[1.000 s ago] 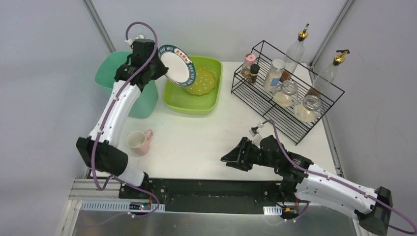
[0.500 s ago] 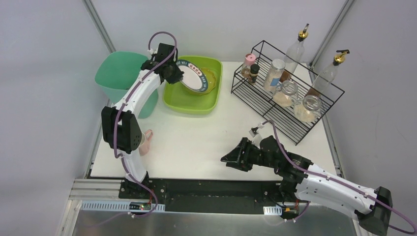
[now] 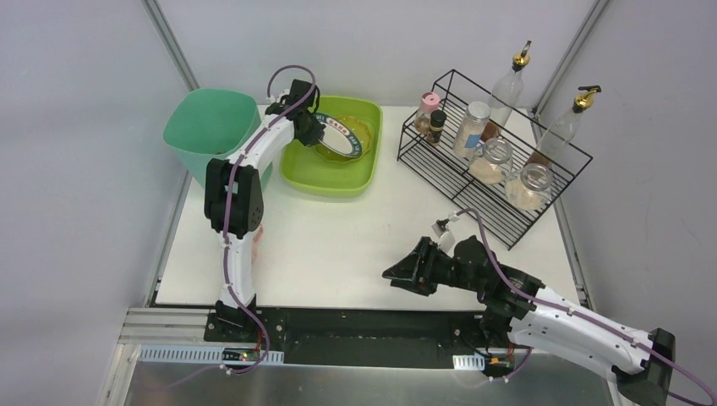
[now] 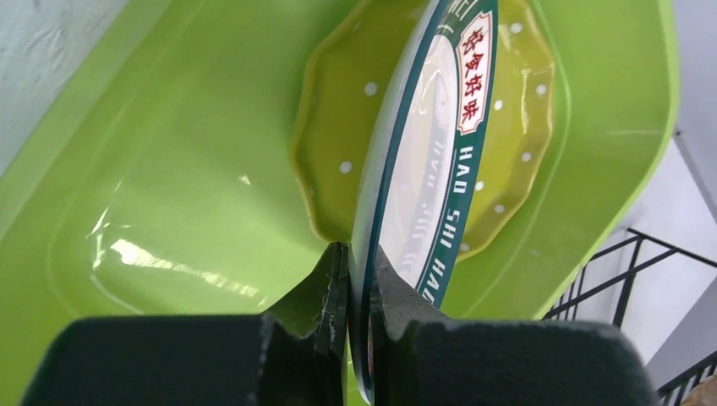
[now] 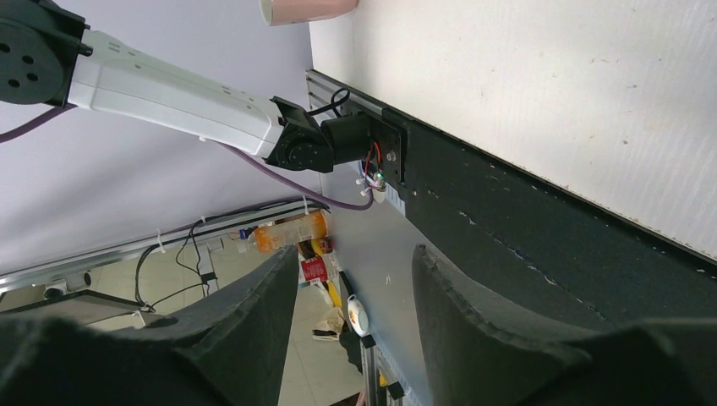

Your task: Clear the kitchen counter

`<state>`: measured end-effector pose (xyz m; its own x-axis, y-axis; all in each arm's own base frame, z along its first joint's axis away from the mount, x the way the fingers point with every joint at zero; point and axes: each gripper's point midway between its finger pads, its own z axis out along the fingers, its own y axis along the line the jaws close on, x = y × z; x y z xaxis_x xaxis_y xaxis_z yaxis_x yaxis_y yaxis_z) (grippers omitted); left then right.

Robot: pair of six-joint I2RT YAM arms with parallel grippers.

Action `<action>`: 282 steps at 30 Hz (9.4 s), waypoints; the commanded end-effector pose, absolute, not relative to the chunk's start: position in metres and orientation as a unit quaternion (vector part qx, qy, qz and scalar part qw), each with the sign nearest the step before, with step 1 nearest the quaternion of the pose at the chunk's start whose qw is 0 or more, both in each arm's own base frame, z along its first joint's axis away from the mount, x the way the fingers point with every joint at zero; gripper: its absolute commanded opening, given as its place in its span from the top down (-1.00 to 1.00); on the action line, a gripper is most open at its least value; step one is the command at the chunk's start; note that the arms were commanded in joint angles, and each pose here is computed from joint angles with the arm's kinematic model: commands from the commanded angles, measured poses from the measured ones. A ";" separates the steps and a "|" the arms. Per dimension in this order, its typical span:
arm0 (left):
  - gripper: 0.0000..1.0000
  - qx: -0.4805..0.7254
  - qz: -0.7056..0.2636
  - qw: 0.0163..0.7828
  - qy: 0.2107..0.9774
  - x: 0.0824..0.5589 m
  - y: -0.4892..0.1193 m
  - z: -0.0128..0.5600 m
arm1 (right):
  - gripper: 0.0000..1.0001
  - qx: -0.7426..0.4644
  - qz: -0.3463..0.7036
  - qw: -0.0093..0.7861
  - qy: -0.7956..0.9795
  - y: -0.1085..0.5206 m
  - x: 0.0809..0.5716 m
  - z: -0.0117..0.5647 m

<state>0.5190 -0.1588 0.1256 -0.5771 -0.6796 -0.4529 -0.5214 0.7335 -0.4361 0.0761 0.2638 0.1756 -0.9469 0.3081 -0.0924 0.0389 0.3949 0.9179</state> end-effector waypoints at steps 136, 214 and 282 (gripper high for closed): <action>-0.37 -0.230 0.065 0.245 0.940 0.195 -0.012 0.154 | -0.55 0.014 0.389 0.180 0.903 0.293 0.117 0.134; 1.00 -0.179 0.038 0.192 0.964 0.201 -0.034 0.127 | -0.56 0.035 0.404 0.165 0.899 0.295 0.113 0.115; 1.00 0.176 0.032 0.272 0.945 0.444 -0.178 0.162 | -0.57 0.067 0.404 0.161 0.898 0.265 0.099 0.087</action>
<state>0.4331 -0.1722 0.1567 -0.8334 0.3104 -0.4573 0.2837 0.9503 0.1279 0.0944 0.2599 0.0773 -0.9462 0.2239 -0.2337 -0.0128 0.6958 0.7181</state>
